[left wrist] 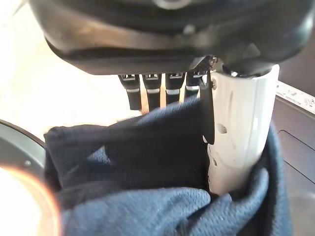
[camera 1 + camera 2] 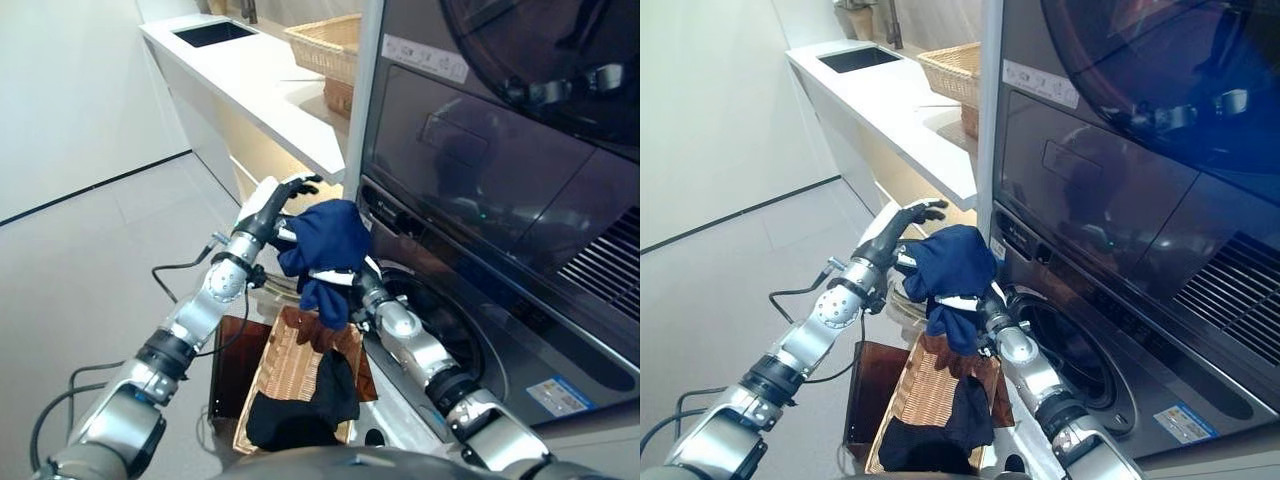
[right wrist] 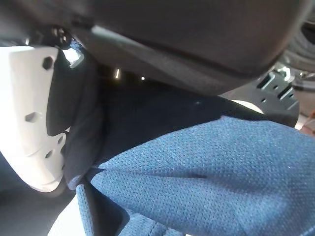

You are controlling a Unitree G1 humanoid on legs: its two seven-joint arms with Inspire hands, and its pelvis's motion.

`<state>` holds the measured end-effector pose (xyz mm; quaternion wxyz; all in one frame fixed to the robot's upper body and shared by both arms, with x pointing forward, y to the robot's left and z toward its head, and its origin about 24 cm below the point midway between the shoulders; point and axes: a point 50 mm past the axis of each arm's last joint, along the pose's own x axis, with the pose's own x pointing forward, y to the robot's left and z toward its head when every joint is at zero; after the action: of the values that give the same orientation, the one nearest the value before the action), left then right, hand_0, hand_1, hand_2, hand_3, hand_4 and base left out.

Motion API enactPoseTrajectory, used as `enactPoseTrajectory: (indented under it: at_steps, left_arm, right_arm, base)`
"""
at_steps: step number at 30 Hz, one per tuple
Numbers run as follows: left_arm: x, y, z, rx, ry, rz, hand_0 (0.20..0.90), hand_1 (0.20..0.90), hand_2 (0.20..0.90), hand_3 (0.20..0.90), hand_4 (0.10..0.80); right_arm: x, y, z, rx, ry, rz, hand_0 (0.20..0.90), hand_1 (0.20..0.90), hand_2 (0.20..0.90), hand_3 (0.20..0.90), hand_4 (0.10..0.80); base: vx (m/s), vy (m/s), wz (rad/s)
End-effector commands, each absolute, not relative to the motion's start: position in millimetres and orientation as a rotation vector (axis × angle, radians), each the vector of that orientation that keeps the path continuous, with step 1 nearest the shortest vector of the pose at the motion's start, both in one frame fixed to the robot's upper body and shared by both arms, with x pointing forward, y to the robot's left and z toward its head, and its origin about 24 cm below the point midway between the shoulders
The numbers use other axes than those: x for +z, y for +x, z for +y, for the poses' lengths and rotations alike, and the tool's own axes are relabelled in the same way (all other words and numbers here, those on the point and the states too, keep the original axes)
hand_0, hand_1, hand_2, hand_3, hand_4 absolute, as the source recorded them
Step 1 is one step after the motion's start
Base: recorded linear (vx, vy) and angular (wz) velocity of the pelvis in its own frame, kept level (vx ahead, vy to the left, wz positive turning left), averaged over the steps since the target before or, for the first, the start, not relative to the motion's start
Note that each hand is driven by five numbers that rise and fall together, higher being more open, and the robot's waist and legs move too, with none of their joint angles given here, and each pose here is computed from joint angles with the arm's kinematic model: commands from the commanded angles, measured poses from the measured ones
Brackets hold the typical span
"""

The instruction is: Pick up the clothes and place them into the washing machine

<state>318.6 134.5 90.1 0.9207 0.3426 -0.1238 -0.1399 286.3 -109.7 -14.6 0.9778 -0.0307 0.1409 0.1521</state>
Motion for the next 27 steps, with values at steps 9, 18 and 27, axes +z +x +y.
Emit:
enactPoseTrajectory:
  at_steps: [9,18,27]
  left_arm:
    - [143,328,152,-0.161,0.807,-0.488,0.900,0.900,0.900,0.900,0.800]
    - [132,324,158,-0.191,0.772,-0.439,0.900,0.900,0.900,0.900,0.800]
    - [116,308,196,0.072,0.543,-0.390,0.900,0.900,0.900,0.900,0.800]
  right_arm:
    - [39,302,-100,0.300,0.038,-0.016,0.200,0.200,0.200,0.200,0.300]
    - [24,329,-90,0.211,0.004,0.106,0.200,0.200,0.200,0.200,0.300]
    - [3,332,-108,0.106,0.024,0.215,0.200,0.200,0.200,0.200,0.300]
  base:
    - [0.000,0.000,0.00]
    - [0.000,0.000,0.00]
    - [0.002,0.002,0.04]
